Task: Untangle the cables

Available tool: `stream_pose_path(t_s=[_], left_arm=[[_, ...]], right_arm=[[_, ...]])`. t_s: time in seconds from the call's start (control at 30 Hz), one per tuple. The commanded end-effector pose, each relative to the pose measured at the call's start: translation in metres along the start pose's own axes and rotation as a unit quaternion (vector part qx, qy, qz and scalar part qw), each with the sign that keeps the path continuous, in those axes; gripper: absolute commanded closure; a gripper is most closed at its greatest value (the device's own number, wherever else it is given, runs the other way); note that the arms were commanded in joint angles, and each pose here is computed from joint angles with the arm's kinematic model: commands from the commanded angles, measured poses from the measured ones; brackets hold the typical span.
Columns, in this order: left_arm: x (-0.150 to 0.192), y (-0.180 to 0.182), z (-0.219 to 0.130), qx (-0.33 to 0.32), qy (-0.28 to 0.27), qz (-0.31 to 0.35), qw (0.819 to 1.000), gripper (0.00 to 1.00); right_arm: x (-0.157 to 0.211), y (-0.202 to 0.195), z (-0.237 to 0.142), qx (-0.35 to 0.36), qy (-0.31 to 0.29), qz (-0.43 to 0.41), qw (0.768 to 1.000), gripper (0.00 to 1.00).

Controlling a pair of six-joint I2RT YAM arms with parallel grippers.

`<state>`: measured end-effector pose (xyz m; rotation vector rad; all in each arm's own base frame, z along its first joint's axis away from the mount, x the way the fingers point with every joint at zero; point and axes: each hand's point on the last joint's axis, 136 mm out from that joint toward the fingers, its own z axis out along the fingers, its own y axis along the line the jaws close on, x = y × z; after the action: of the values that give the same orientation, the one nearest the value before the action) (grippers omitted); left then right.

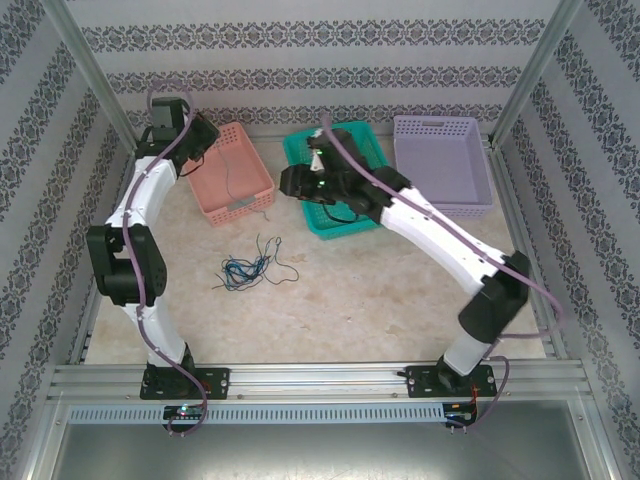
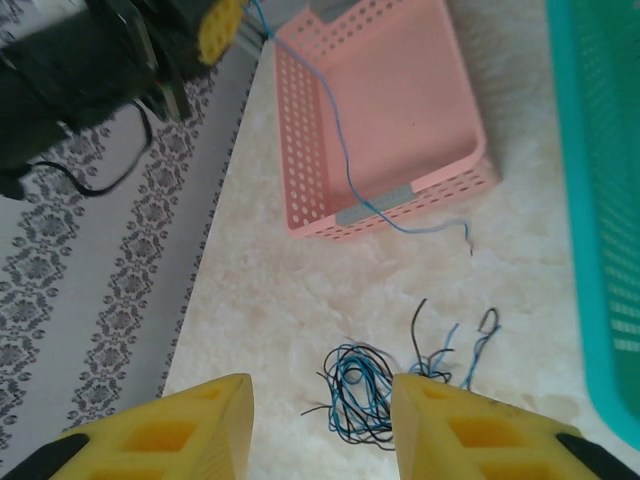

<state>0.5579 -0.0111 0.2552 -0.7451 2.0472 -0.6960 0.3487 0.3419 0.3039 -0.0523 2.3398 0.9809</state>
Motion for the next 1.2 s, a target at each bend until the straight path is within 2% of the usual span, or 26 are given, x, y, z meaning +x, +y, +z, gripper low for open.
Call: stream_pose_path(t_s=[0.0,0.1,0.23,0.37,0.8,1.03,1.1,1.17], left_arm=[[-0.018,-0.015,-0.003,0.014,-0.033,0.035,0.999,1.0],[-0.001,0.012,0.023,-0.045,0.012,0.029,0.998,1.0],[0.058,0.049,0.063,-0.104,0.123,0.033,0.986,1.0],[0.11,0.062,0.073,-0.132,0.192,0.041,0.971,1.0],[0.182,0.081,0.027,-0.174,0.265,0.034,0.948,1.0],[0.228,0.061,-0.004,-0.146,0.296,0.005,0.944,1.0],[0.223,0.053,-0.01,-0.136,0.276,-0.003,0.951,1.0],[0.193,0.027,-0.017,-0.114,0.236,0.005,0.965,1.0]], right_arm=[[0.017,-0.025,-0.01,0.026,0.013,0.005,1.0,0.57],[0.021,-0.034,-0.024,0.03,0.01,0.012,0.999,0.56],[0.028,-0.044,-0.036,0.04,0.009,0.02,0.999,0.56],[0.033,-0.052,-0.046,0.049,0.003,0.026,0.998,0.56],[0.04,-0.068,-0.052,0.059,0.005,0.038,0.998,0.55],[0.039,-0.066,-0.051,0.054,0.005,0.039,0.998,0.56],[0.04,-0.066,-0.051,0.055,0.006,0.038,0.998,0.56],[0.041,-0.066,-0.051,0.053,0.007,0.037,0.998,0.56]])
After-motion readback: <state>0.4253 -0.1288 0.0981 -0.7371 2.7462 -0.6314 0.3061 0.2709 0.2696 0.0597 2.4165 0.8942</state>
